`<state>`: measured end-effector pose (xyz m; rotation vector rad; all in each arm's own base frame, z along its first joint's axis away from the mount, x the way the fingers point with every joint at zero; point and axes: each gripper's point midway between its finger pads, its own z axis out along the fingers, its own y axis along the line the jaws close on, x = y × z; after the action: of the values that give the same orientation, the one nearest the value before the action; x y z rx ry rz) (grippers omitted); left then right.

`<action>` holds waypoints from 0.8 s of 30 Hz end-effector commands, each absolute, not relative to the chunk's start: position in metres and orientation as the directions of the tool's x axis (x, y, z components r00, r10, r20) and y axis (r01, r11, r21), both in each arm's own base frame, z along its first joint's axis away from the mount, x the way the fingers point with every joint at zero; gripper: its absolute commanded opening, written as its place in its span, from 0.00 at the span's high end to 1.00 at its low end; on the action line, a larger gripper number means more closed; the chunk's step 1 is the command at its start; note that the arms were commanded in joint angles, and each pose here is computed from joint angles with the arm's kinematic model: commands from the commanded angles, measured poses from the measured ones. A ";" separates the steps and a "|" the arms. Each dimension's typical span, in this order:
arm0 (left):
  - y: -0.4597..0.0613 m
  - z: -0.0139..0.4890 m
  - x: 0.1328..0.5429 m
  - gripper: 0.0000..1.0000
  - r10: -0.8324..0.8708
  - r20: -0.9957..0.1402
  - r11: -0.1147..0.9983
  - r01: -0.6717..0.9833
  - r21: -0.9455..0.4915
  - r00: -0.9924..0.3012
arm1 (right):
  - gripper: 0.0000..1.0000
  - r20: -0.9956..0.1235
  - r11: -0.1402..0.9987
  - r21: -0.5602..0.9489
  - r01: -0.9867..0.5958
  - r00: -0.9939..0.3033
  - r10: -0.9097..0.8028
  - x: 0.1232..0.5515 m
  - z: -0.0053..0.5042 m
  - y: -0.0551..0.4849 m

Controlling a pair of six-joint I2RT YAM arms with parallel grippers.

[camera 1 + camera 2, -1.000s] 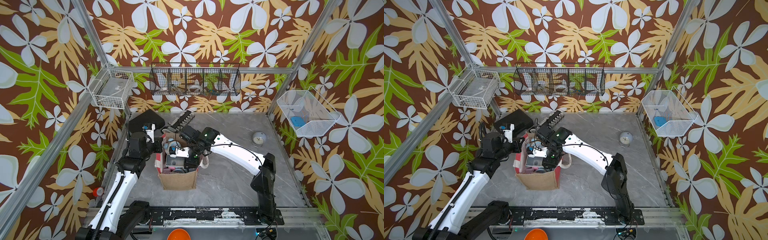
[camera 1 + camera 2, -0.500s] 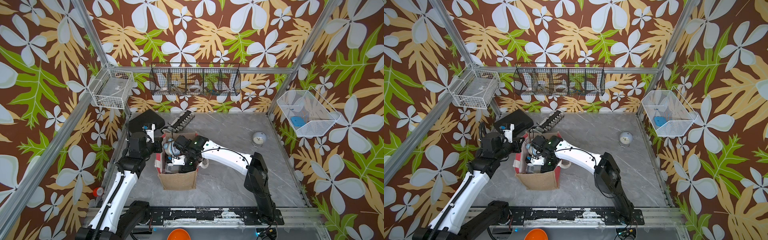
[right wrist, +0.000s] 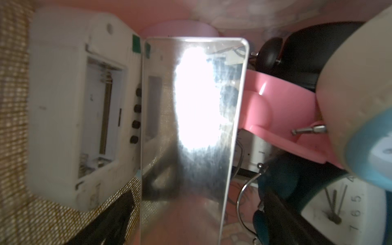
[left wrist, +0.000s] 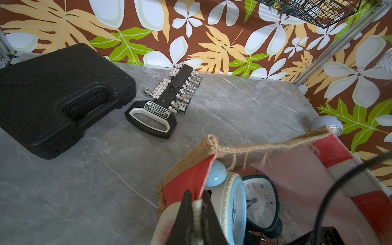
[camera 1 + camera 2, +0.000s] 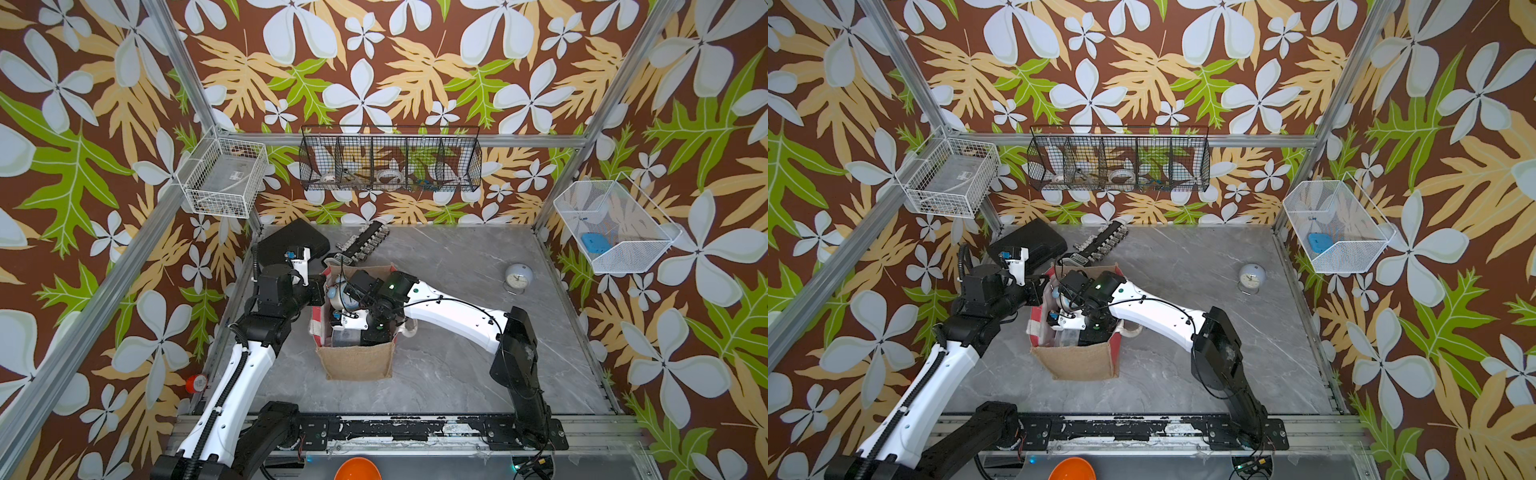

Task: Put the alarm clock into the canvas bag
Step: Place the alarm at the canvas bag.

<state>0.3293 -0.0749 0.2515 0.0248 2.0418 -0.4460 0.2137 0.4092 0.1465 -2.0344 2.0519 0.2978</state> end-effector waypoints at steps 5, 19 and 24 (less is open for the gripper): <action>-0.075 0.280 0.339 1.00 -0.184 -0.899 0.927 0.233 -0.293 -0.398 | 0.05 -0.325 0.017 -0.053 -0.998 0.001 -0.946 0.216 0.164 0.408; -0.076 0.281 0.339 1.00 -0.184 -0.899 0.927 0.235 -0.294 -0.397 | 0.05 -0.482 0.136 -0.167 -0.977 -0.040 -0.875 0.237 0.235 0.416; -0.076 0.281 0.339 1.00 -0.184 -0.900 0.926 0.236 -0.294 -0.396 | 0.05 -0.562 0.325 -0.161 -0.932 -0.184 -0.807 0.265 0.257 0.409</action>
<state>0.3295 -0.0750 0.2512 0.0249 2.0425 -0.4463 0.2462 0.4113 0.2440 -1.7033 1.9766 0.2992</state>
